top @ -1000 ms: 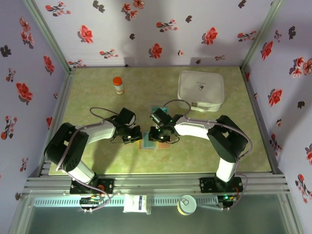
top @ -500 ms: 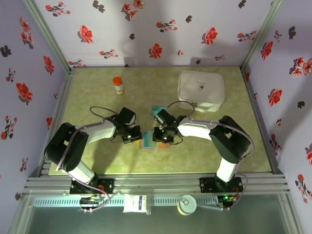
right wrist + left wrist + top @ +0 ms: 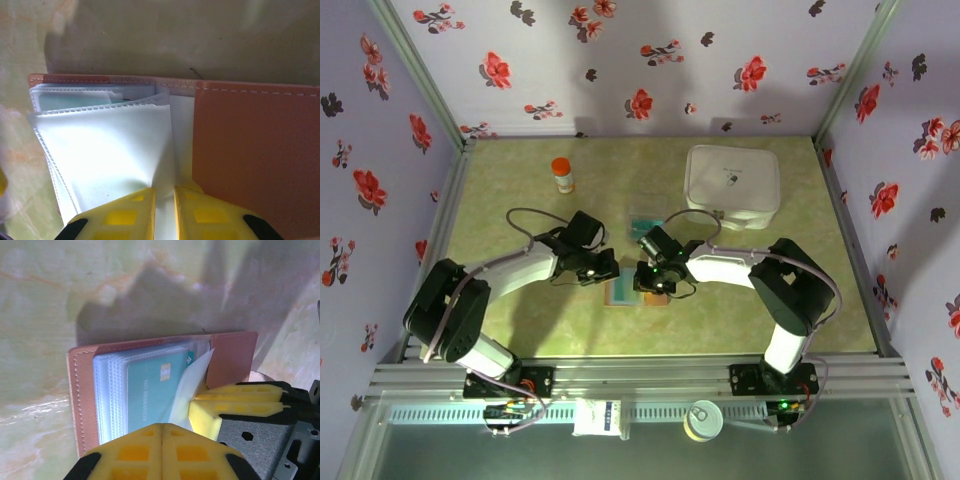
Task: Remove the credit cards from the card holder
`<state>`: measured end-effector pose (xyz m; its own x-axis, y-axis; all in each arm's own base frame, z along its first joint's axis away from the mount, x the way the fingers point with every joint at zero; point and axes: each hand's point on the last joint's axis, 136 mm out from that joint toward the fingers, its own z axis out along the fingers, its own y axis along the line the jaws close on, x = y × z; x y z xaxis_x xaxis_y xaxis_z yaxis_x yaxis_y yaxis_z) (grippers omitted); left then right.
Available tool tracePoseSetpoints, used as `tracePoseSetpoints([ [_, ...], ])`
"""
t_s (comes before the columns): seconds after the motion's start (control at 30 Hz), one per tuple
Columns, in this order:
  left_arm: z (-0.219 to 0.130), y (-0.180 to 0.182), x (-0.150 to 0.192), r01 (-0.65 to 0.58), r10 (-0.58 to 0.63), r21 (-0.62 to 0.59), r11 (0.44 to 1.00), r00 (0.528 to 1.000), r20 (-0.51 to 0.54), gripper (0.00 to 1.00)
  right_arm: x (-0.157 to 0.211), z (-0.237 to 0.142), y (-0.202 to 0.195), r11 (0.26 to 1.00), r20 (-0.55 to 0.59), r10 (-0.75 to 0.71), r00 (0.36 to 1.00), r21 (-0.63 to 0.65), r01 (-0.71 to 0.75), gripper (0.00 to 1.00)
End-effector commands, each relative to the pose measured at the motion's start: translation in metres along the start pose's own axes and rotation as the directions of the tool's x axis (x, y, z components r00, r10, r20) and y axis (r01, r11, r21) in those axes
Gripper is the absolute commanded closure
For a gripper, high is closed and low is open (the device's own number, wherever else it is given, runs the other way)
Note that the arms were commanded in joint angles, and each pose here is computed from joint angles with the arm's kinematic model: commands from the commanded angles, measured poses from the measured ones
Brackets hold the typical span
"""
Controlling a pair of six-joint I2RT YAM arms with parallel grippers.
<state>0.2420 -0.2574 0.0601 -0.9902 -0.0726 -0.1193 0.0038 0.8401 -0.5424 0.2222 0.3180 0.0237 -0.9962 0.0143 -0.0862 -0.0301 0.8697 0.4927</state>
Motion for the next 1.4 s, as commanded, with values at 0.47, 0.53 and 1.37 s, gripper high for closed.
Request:
tracePoseSetpoints([
  [0.47,0.019,-0.004,0.011,-0.003,0.002,-0.019,1.000,0.997,-0.076,0.95,0.000,-0.013,0.003,0.999,0.019,0.024,1.000,-0.041,-0.023,0.80],
  [0.53,0.017,-0.007,0.009,-0.007,0.006,-0.014,1.000,0.997,-0.073,0.95,-0.001,-0.019,0.003,0.999,0.031,0.020,0.999,-0.037,-0.019,0.78],
  [1.37,0.053,-0.073,0.009,-0.079,0.088,0.070,0.994,0.985,-0.148,0.94,-0.007,-0.109,-0.038,0.995,0.228,0.003,0.974,0.097,-0.026,0.73],
])
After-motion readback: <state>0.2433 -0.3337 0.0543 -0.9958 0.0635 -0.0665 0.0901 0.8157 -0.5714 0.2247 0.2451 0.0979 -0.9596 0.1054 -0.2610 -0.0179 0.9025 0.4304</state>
